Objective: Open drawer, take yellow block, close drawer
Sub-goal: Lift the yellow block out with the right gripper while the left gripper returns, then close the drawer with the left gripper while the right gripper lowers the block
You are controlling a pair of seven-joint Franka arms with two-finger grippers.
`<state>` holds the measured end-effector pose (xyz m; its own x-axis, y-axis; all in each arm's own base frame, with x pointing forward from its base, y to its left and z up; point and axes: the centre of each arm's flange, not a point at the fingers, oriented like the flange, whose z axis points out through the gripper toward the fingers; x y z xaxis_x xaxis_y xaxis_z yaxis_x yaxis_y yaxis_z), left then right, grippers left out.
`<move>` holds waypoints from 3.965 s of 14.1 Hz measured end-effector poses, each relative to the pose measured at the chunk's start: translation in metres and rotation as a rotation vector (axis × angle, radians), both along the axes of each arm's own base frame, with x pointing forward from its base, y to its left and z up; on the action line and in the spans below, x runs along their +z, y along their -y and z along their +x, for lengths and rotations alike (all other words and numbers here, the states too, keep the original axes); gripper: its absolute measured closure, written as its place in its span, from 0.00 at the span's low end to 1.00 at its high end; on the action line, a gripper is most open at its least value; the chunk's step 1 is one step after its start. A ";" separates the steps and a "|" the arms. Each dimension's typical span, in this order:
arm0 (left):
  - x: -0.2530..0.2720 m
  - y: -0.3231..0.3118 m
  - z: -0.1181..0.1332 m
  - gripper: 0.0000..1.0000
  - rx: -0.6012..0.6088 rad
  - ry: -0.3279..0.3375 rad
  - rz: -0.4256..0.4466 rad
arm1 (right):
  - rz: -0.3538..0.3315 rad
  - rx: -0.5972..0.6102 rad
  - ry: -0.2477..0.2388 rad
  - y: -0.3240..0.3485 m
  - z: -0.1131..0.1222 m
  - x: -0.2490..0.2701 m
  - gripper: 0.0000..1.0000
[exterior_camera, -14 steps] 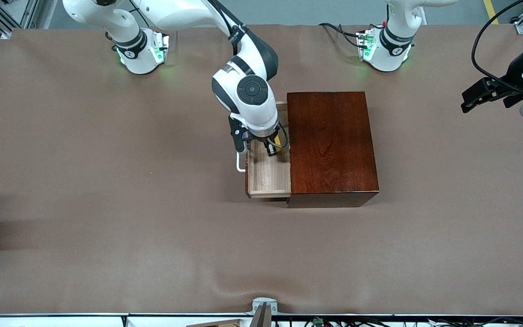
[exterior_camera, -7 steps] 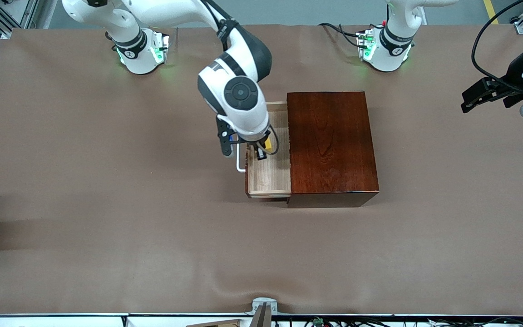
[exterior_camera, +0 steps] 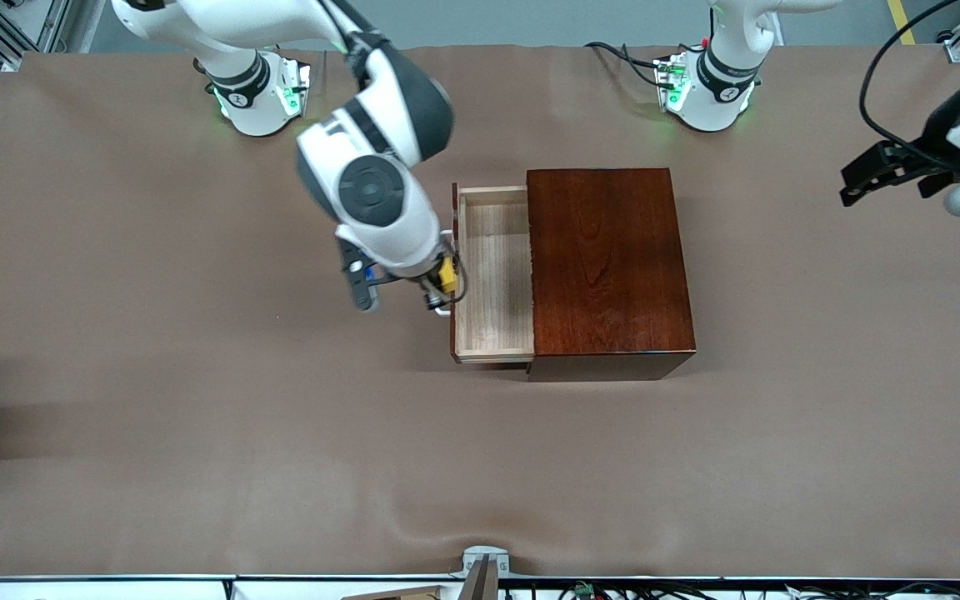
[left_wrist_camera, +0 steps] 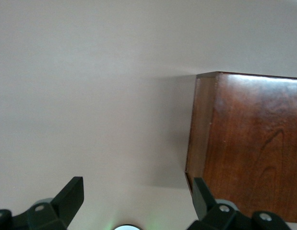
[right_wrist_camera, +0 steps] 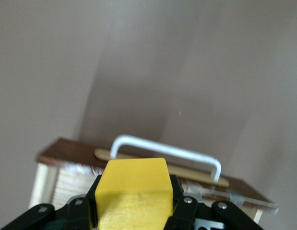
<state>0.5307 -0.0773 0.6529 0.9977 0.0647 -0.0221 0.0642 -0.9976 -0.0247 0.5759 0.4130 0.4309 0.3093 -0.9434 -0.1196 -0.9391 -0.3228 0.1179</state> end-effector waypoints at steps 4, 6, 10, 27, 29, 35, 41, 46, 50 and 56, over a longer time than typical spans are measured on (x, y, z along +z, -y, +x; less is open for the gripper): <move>-0.001 0.072 -0.013 0.00 -0.019 0.003 0.002 | 0.030 0.113 -0.051 0.093 0.040 0.014 0.44; -0.009 0.123 -0.019 0.00 0.018 -0.002 -0.001 | 0.048 0.198 -0.090 0.141 0.054 0.014 0.44; -0.044 0.243 -0.023 0.00 0.143 -0.023 -0.048 | 0.107 0.337 -0.130 0.236 0.077 0.000 0.44; -0.287 0.573 -0.090 0.00 0.788 0.156 -0.268 | 0.222 0.990 -0.051 0.445 0.044 -0.188 0.44; -0.301 0.575 -0.083 0.00 0.854 0.161 -0.293 | 0.174 1.070 -0.014 0.446 0.029 -0.215 0.44; -0.341 0.574 -0.082 0.00 0.982 0.144 -0.248 | 0.108 1.155 0.042 0.448 0.004 -0.243 0.44; -0.364 0.565 -0.077 0.00 1.016 0.154 -0.172 | 0.099 1.164 0.047 0.447 -0.003 -0.246 0.44; -0.364 0.553 -0.069 0.00 1.048 0.161 -0.100 | 0.093 1.123 0.045 0.447 -0.003 -0.246 0.30; -0.362 0.531 -0.052 0.00 1.089 0.162 -0.021 | 0.108 1.102 0.023 0.445 0.000 -0.235 0.00; -0.369 0.502 -0.036 0.00 1.139 0.151 0.105 | 0.156 1.110 -0.031 0.437 0.023 -0.186 0.00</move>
<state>0.4942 -0.5794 0.2839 0.3518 0.9238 0.1510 0.9354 -0.3530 -0.0197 0.5987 -0.0236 0.2454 0.9646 -0.1209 -0.2346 -0.1191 -0.9926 0.0217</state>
